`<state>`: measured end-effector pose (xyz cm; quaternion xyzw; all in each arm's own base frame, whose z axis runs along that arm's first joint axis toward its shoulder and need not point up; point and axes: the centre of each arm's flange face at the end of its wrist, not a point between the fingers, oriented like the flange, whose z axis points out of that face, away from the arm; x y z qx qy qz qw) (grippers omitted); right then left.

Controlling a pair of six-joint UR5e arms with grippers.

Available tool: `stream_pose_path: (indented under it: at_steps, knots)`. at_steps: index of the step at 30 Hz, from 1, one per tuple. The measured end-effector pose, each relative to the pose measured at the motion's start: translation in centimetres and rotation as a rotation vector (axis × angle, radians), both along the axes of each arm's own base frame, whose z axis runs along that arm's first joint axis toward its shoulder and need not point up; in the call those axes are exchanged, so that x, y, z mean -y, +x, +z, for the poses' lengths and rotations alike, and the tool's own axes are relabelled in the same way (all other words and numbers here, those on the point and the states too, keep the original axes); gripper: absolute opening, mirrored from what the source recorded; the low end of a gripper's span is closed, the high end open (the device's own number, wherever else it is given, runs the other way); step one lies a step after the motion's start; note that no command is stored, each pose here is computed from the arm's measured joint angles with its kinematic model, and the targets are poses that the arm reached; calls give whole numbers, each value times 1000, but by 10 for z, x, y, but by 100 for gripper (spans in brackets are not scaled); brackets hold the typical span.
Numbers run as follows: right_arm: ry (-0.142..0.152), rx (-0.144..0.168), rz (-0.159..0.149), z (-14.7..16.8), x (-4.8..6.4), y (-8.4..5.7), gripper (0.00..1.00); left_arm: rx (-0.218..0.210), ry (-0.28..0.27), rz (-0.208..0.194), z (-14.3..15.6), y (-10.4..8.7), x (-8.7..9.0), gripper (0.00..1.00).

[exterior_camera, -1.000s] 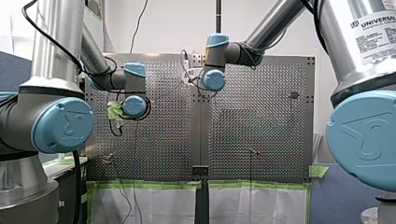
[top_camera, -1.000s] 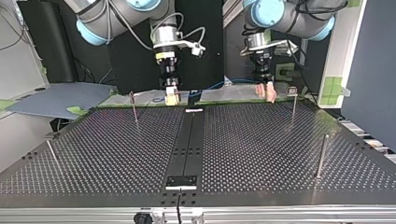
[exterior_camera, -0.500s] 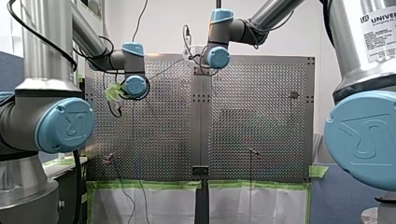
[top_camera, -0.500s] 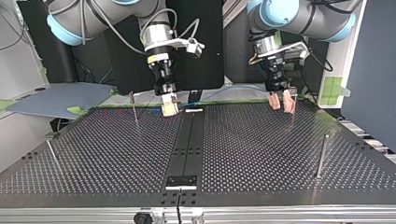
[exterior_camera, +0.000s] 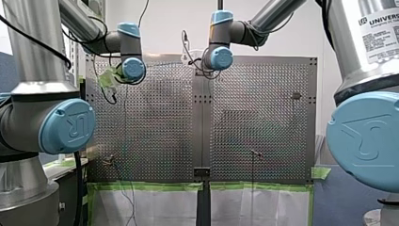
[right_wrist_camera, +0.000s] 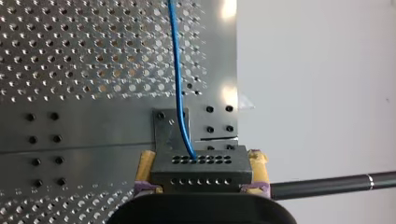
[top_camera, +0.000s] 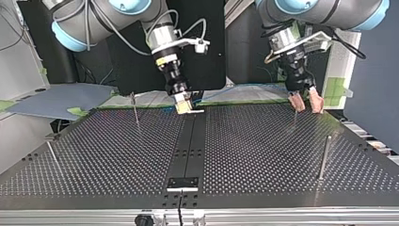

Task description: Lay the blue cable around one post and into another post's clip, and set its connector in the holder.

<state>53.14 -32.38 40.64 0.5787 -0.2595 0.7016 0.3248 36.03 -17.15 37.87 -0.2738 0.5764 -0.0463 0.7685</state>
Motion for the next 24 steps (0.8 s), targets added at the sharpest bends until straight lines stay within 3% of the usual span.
stream_pose_path:
  at_steps: [7, 13, 16, 20, 24]
  knots:
    - [-15, 13, 26, 11, 7, 13, 0, 56, -17, 25, 45, -6, -8, 100]
    - [-7, -31, 49, 0, 13, 36, 0, 107, -14, 57, 89, -13, -24, 100]
    - [-10, -39, 60, -4, 15, 46, 0, 130, -23, 61, 106, -13, -31, 100]
    - [-30, -16, 80, 4, 15, 58, 0, 131, -35, 57, 114, -5, -39, 100]
    - [-52, 16, 90, 19, 16, 65, 0, 101, -43, 53, 109, 9, -47, 100]
